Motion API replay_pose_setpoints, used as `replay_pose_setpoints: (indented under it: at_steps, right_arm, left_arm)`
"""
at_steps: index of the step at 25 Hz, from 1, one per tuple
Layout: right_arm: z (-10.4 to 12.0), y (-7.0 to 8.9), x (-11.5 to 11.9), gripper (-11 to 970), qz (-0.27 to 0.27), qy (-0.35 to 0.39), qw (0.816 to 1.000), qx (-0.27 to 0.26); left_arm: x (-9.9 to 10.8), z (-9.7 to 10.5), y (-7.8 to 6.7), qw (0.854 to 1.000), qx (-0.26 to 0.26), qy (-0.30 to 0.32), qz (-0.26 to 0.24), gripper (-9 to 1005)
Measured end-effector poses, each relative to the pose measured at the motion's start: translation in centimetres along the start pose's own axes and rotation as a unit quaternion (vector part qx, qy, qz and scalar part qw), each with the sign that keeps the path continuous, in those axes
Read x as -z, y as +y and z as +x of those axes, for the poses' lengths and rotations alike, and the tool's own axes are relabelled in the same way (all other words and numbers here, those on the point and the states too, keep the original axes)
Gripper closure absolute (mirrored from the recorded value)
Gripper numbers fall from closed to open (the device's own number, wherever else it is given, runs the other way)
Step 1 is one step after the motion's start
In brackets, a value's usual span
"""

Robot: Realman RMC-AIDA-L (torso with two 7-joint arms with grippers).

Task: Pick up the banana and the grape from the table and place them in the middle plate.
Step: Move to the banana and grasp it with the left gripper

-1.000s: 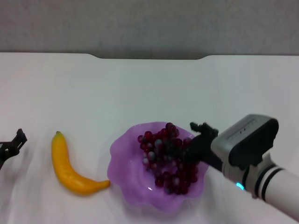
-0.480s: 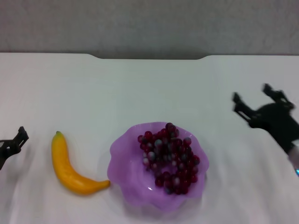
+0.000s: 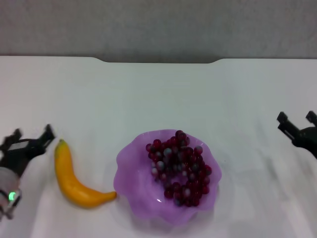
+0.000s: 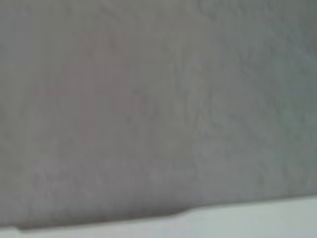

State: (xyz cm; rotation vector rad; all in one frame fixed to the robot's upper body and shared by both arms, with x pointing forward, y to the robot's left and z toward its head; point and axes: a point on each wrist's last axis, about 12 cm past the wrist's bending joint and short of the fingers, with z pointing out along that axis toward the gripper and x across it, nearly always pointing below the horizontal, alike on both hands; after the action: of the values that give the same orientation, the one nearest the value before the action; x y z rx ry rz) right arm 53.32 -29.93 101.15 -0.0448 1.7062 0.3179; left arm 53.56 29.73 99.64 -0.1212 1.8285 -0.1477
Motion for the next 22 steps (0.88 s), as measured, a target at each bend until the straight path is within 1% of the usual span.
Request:
replay_pose_setpoints:
  at_steps: [2, 3, 7, 9, 12, 14, 16, 18, 19, 21, 22]
  right_arm:
    - [0.5, 0.2, -0.2, 56, -0.001, 0.023, 1.000, 0.005]
    - [0.7, 0.4, -0.4, 56, -0.005, 0.034, 0.999, 0.009]
    - [1.0, 0.9, -0.8, 56, -0.017, 0.054, 0.998, 0.025]
    - [1.1, 0.9, -0.9, 56, -0.015, 0.057, 0.998, 0.026]
    - [1.1, 0.8, -0.9, 56, -0.011, 0.060, 0.998, 0.023]
    - [1.1, 0.8, -1.1, 56, -0.011, 0.063, 0.998, 0.025]
    - [1.1, 0.8, -1.2, 56, -0.010, 0.067, 0.997, 0.026]
    - [1.2, 0.9, -1.2, 56, -0.010, 0.069, 0.997, 0.026]
    - [1.2, 0.9, -1.2, 56, -0.011, 0.070, 0.997, 0.027]
    - [1.2, 0.9, -1.2, 56, -0.011, 0.072, 0.997, 0.028]
    - [1.3, 0.9, -1.2, 56, -0.011, 0.073, 0.997, 0.028]
  left_arm:
    - [0.2, -0.1, -1.6, 1.000, 0.003, -0.007, 0.030, 174]
    - [0.3, -0.2, -2.2, 0.999, 0.004, -0.011, 0.039, 174]
    - [0.0, -1.7, -4.6, 0.998, -0.006, -0.026, 0.065, 175]
    - [-0.5, -2.9, -6.0, 0.997, -0.014, -0.011, 0.075, 176]
    - [-1.2, -4.9, -7.3, 0.995, -0.043, 0.042, 0.085, 176]
    - [-0.9, -5.9, -7.6, 0.992, -0.053, 0.072, 0.090, 177]
    - [-0.4, -7.0, -7.4, 0.988, -0.055, 0.103, 0.098, 177]
    - [-0.1, -8.1, -7.1, 0.987, -0.051, 0.117, 0.103, 178]
    - [0.2, -8.9, -6.7, 0.985, -0.049, 0.131, 0.105, 178]
    - [0.6, -9.9, -6.0, 0.982, -0.049, 0.150, 0.102, 179]
    - [0.9, -10.4, -5.4, 0.980, -0.051, 0.168, 0.097, 179]
